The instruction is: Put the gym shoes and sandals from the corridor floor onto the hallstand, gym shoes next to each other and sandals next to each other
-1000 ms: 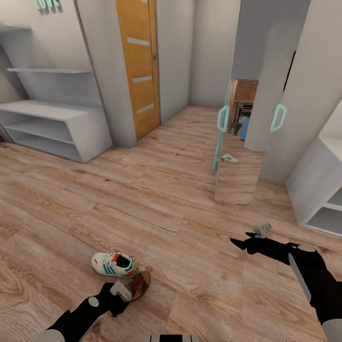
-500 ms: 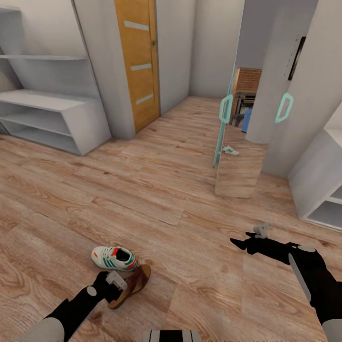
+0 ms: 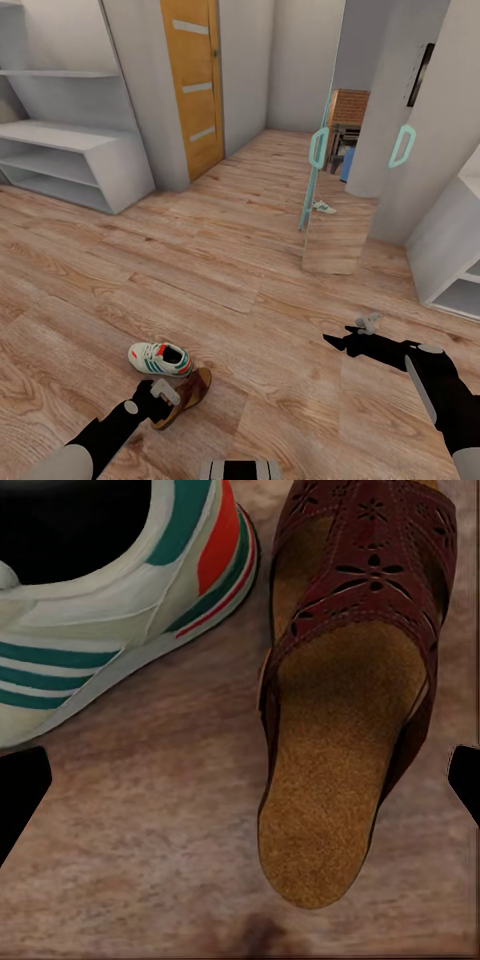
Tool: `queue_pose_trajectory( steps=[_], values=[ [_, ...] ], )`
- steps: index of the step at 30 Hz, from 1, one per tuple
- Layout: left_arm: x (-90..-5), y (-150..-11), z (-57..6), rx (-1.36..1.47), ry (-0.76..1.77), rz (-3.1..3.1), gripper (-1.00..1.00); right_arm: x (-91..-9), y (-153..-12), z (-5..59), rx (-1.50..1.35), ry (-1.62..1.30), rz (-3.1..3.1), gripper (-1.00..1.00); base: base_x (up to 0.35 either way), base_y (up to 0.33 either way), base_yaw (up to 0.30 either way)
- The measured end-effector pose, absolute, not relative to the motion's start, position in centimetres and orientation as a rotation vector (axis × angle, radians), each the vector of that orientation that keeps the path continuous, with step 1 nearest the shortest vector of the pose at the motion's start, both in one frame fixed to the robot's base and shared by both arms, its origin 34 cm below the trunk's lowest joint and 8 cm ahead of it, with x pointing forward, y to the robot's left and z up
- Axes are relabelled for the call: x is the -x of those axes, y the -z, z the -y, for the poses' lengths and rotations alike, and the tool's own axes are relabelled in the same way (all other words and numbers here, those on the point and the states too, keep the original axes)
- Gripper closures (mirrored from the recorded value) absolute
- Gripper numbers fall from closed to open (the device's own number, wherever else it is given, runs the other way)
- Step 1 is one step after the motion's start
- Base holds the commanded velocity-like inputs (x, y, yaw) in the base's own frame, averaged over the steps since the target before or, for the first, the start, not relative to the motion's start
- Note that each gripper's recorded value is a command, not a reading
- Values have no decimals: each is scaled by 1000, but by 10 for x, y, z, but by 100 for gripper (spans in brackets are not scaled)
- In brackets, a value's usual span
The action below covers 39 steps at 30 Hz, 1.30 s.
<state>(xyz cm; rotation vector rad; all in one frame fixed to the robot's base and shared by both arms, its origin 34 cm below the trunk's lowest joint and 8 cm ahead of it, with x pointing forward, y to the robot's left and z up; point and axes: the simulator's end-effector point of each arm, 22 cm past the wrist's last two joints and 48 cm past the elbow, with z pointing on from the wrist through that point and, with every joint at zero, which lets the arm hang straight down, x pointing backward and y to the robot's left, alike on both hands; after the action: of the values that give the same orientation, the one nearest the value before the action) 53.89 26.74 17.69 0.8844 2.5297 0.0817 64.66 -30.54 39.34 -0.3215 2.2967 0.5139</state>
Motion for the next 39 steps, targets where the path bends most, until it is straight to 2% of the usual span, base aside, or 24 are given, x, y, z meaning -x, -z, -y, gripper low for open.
queue_pose_trajectory(
  steps=[25, 39],
  values=[
    [-501, -129, -272, -917, -47, -2626, -100, -631, -333, 305, 301, -543, -2399, -100, 0, 0, 0],
    [-515, -131, -283, -876, -174, -2592, -100, -630, -328, 305, 300, -546, -2407, -100, 0, 0, 0]
  ],
)
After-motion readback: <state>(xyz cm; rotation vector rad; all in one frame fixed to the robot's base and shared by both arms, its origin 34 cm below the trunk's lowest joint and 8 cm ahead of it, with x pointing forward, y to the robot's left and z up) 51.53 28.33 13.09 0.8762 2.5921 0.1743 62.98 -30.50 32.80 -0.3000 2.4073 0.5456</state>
